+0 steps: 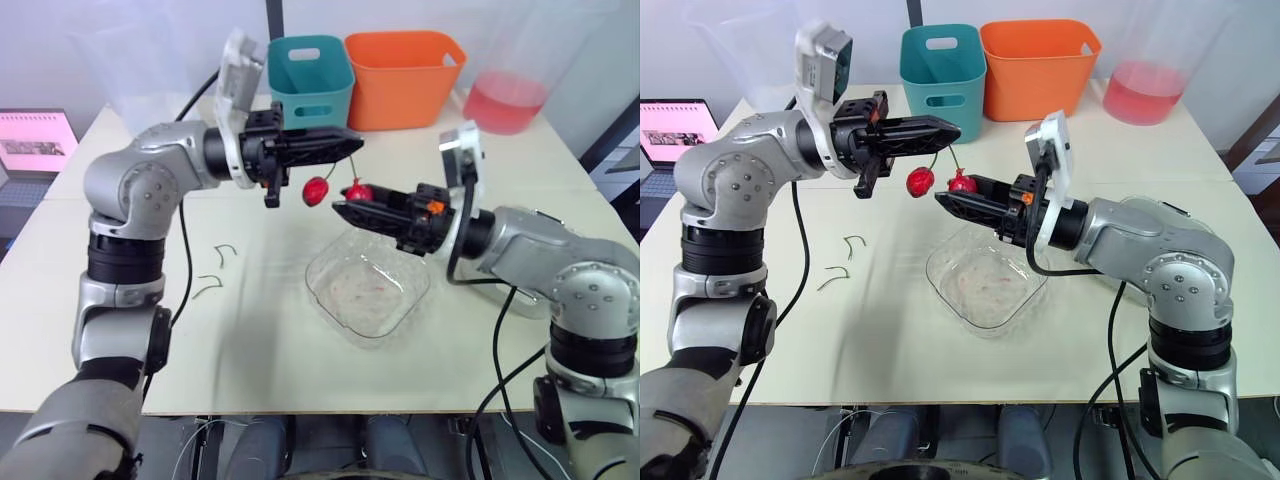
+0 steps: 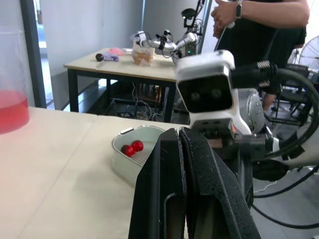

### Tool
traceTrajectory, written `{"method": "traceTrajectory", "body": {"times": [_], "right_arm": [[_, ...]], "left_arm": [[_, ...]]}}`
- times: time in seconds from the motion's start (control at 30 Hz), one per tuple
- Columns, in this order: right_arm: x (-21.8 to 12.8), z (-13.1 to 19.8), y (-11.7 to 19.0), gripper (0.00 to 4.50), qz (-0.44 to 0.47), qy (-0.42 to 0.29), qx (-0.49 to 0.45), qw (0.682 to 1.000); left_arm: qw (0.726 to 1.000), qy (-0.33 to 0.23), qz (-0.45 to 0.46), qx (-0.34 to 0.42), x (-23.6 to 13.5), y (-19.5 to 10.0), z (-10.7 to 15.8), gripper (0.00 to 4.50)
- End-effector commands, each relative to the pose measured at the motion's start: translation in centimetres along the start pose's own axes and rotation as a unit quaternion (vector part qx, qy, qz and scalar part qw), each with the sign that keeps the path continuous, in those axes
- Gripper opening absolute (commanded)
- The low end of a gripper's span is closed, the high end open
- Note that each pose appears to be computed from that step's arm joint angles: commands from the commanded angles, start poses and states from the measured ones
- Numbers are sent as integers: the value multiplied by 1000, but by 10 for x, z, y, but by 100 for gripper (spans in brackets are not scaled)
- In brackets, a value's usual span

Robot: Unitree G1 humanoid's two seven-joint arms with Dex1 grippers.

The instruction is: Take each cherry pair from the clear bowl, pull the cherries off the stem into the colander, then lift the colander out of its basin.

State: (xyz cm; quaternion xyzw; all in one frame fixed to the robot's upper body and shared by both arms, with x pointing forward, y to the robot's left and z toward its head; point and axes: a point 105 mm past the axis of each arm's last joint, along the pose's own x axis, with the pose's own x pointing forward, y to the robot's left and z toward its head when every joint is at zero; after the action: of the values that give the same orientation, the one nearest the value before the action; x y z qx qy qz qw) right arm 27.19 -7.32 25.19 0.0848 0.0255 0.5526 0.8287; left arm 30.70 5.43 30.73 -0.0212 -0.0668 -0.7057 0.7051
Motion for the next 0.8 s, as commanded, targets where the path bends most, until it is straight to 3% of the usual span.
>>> {"method": "traceTrajectory", "body": {"times": [0.03,0.67,0.8], "right_arm": [[-2,-8,1,178,-2,19,-13,1000],[-13,-14,-2,178,-15,28,-25,999],[-30,-13,-13,178,-57,27,-35,997]], "left_arm": [[999,-24,0,43,-2,-3,23,0],[999,-31,2,45,-2,-1,21,0],[998,-34,5,47,-2,-1,21,0]]}}
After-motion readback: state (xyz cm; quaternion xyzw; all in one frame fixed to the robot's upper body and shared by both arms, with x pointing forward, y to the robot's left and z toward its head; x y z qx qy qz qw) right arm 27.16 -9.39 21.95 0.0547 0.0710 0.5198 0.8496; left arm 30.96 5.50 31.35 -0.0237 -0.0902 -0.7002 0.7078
